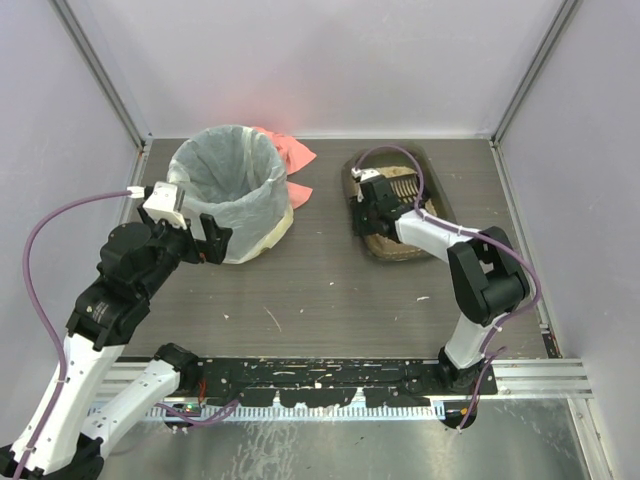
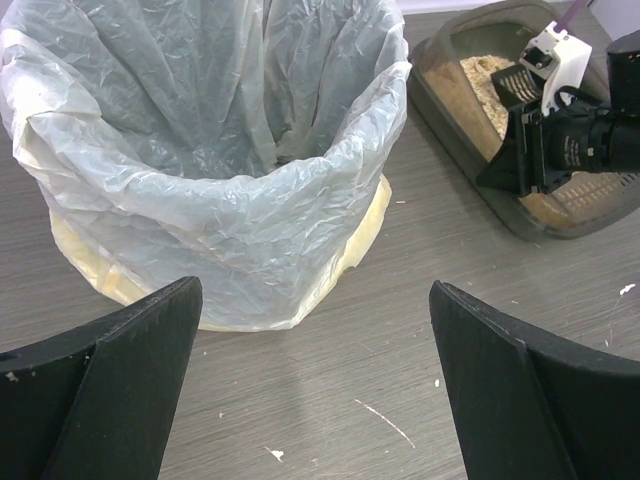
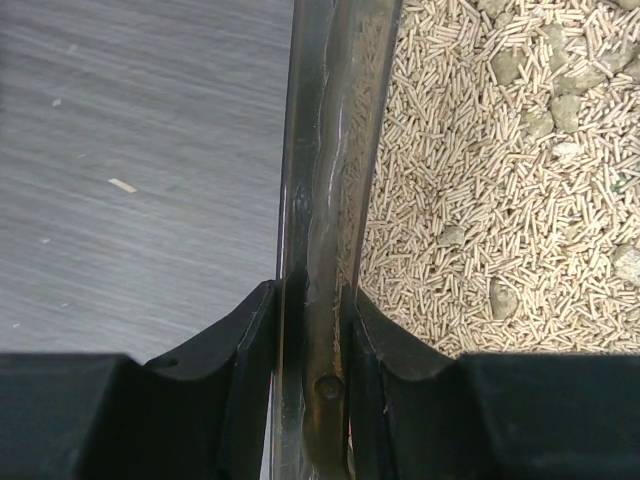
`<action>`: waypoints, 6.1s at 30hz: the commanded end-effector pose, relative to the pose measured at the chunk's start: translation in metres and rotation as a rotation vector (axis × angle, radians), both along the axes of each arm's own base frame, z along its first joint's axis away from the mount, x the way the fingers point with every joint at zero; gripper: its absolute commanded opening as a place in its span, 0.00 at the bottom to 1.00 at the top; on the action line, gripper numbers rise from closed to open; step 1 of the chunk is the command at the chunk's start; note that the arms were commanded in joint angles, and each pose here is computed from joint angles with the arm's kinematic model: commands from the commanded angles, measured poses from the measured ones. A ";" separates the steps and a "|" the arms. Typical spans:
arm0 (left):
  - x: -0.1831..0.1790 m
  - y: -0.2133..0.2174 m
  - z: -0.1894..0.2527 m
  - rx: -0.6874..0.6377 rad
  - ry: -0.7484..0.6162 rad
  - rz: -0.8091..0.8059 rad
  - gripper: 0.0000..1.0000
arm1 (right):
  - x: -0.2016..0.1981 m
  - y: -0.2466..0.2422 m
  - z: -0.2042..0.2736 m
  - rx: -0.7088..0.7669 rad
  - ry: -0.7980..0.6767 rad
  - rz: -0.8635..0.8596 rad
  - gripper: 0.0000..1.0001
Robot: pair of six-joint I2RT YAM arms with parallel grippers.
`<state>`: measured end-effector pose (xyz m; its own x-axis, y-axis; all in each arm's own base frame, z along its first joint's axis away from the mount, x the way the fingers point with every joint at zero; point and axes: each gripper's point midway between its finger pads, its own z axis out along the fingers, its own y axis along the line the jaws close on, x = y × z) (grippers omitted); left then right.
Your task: Clean the litter box
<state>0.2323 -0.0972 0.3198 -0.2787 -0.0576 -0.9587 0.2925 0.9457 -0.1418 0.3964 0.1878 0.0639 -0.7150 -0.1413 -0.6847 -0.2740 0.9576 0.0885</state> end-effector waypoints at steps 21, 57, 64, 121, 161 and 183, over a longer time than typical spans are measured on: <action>0.005 -0.006 0.013 -0.046 -0.045 -0.021 0.98 | -0.105 0.107 0.013 0.119 0.017 0.006 0.32; 0.004 -0.005 0.006 -0.052 -0.023 -0.009 0.98 | -0.160 0.085 0.115 0.062 -0.275 0.025 0.69; 0.004 -0.011 0.003 -0.053 -0.005 -0.043 0.98 | -0.153 0.008 0.107 -0.068 -0.238 -0.118 0.71; 0.005 -0.150 -0.012 -0.068 0.047 -0.421 0.82 | -0.160 -0.016 0.064 0.034 0.020 0.105 0.01; 0.025 -0.310 -0.136 0.033 0.178 -0.975 0.52 | -0.167 -0.008 0.095 0.132 -0.015 0.140 0.01; 0.032 -0.306 -0.162 0.100 0.232 -0.906 0.01 | -0.161 -0.011 0.110 0.155 -0.098 0.116 0.12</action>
